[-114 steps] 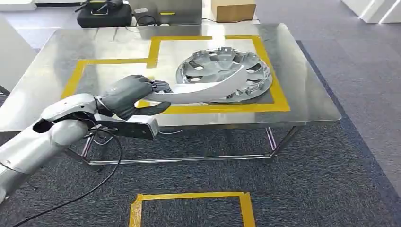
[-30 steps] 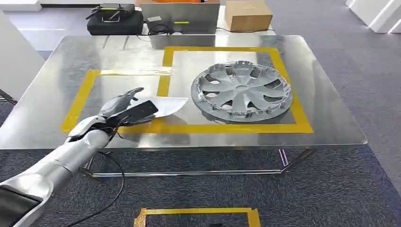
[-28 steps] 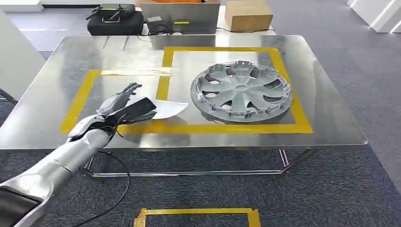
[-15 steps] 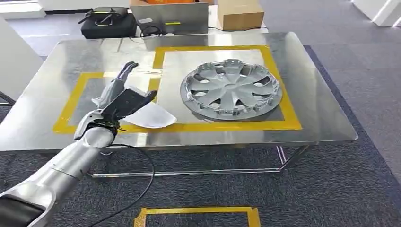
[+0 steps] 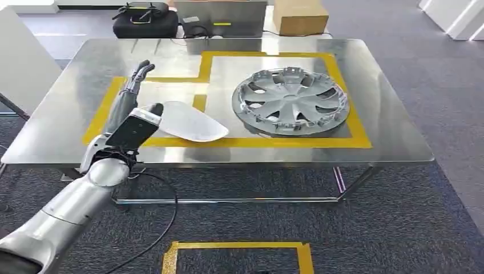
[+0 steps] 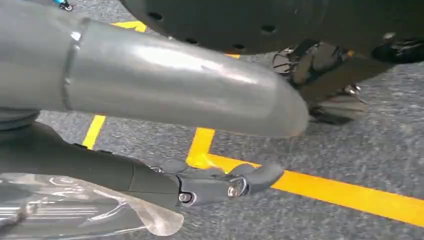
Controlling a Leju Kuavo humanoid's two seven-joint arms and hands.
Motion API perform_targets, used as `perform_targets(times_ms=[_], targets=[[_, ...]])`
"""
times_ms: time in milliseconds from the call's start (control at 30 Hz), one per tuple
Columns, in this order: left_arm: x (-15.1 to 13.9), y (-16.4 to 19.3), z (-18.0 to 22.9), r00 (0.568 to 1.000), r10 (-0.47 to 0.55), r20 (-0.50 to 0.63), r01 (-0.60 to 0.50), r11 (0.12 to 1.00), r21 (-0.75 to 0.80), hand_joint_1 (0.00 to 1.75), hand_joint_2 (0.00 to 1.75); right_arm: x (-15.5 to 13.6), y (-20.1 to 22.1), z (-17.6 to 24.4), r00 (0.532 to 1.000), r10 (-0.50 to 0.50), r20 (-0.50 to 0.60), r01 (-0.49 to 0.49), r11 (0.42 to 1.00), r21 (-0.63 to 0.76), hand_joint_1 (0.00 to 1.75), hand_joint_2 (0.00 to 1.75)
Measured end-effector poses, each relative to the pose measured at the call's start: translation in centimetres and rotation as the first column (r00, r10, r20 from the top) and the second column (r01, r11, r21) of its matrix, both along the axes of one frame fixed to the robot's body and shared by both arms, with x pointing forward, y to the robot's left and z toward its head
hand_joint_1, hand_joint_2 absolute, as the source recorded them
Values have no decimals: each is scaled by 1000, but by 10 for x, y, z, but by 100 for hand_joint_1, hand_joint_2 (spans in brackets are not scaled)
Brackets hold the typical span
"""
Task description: Take the parts from the cabinet and place them on the table.
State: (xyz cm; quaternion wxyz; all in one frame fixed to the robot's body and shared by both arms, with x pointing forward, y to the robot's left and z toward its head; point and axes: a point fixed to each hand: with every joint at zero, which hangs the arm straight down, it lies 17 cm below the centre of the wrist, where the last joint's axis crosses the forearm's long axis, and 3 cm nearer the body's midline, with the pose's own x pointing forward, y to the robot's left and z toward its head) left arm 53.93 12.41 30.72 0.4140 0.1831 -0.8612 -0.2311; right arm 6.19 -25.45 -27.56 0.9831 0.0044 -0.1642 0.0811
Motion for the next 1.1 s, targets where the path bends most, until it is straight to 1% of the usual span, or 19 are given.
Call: perform_targets(times_ms=[200,567,733,1100], targets=[[-2,4,2,1000,4,10,-4,1000,-5,0,0,5,0,1,1000,0,7,0,1000,-1,0,0],[-8,17,-6,1000,13,7,-13,999,-47,0,0,2,3,0,1000,-3,0,3,1000,3,0,0],[-8,28,5,999,26,26,-24,997,-72,0,0,-1,8,0,1000,-3,-6,3,1000,11,0,0],[-14,31,-4,999,28,28,-26,997,-71,0,0,-3,7,0,1000,-4,-9,4,1000,6,0,0]])
